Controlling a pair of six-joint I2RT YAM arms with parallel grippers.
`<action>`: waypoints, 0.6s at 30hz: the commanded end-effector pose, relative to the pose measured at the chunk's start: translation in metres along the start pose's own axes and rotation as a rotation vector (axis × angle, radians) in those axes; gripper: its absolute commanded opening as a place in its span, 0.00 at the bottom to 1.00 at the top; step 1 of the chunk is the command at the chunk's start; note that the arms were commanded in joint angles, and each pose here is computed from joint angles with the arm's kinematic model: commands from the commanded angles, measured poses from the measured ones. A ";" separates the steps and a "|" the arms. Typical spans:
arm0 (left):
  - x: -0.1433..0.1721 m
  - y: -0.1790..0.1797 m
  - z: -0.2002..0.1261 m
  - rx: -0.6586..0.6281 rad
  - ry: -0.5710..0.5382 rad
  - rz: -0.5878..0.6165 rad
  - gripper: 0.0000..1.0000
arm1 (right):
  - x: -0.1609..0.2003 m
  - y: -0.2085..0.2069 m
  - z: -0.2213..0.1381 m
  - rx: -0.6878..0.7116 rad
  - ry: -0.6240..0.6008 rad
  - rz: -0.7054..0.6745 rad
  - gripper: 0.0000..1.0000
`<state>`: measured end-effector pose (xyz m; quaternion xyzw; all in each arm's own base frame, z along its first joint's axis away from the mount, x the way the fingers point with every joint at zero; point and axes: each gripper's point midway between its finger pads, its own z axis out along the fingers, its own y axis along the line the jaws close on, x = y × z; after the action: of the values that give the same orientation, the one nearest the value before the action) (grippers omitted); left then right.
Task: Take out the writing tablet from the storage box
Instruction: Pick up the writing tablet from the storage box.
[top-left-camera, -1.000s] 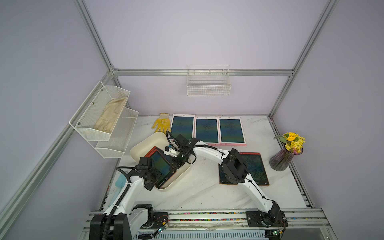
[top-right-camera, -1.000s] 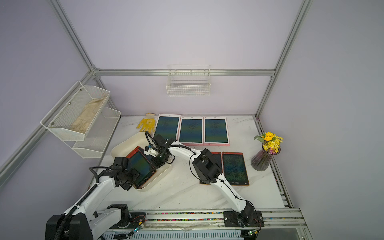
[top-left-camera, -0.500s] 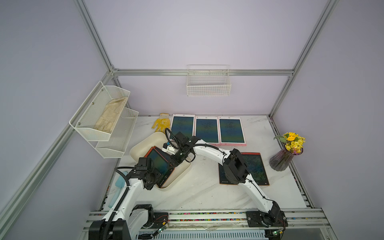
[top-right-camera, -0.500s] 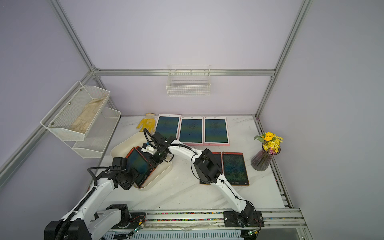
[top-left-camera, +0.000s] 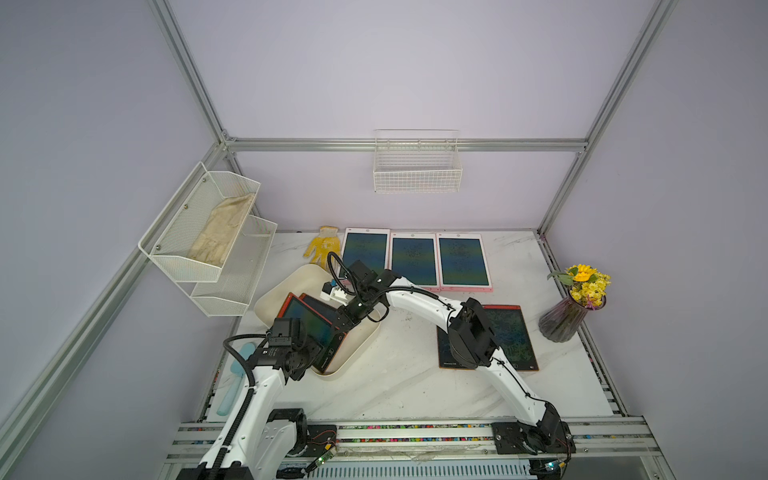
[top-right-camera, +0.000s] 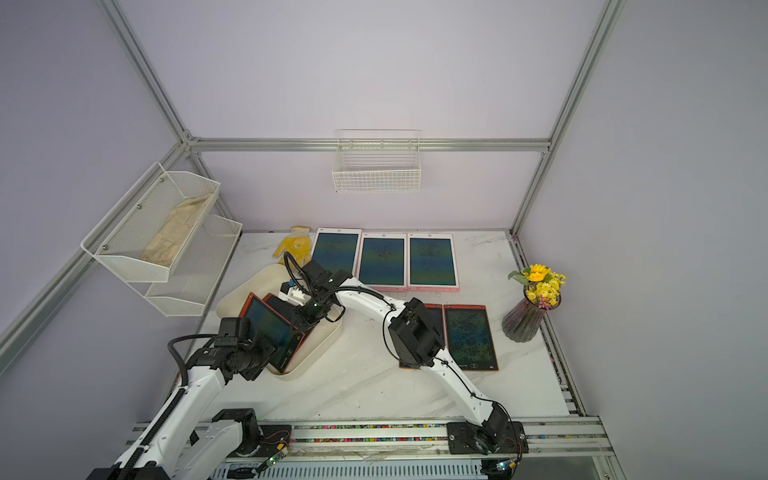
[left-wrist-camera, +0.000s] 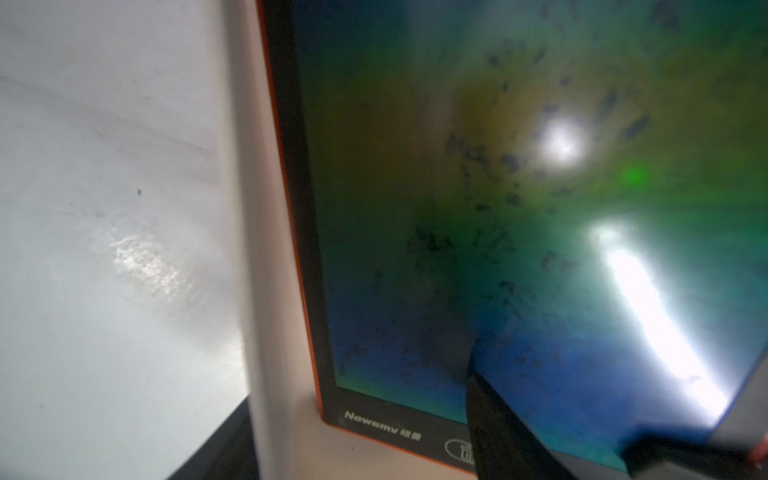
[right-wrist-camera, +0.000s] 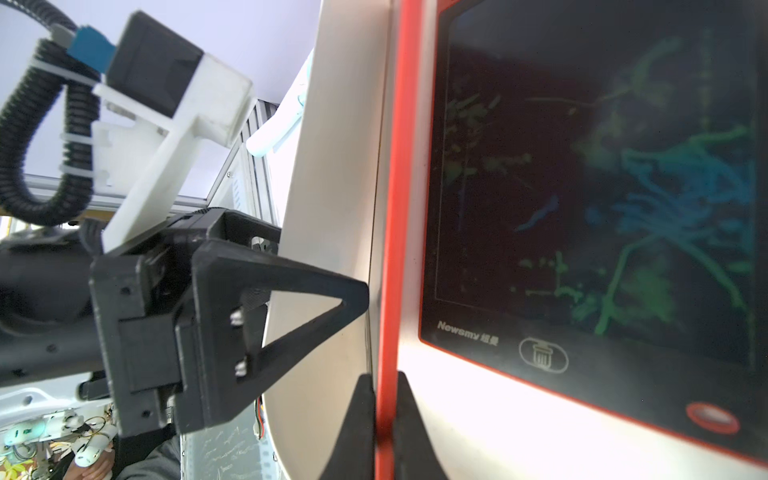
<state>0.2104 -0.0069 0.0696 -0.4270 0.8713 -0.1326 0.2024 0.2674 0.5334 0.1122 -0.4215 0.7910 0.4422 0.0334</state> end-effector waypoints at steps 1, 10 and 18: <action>-0.021 -0.022 -0.025 0.069 -0.090 0.027 0.72 | -0.005 0.005 0.009 0.011 -0.012 -0.082 0.03; -0.031 -0.037 -0.051 0.097 -0.119 0.054 0.72 | -0.039 0.000 -0.018 0.048 -0.117 -0.104 0.00; -0.039 -0.050 -0.078 0.161 -0.169 0.061 0.77 | -0.060 0.002 -0.056 0.064 -0.201 -0.114 0.00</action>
<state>0.2117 -0.0024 0.1141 -0.4139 0.8671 -0.1337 0.2429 0.3075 0.5325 0.1329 -0.4111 0.7921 0.4404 0.0980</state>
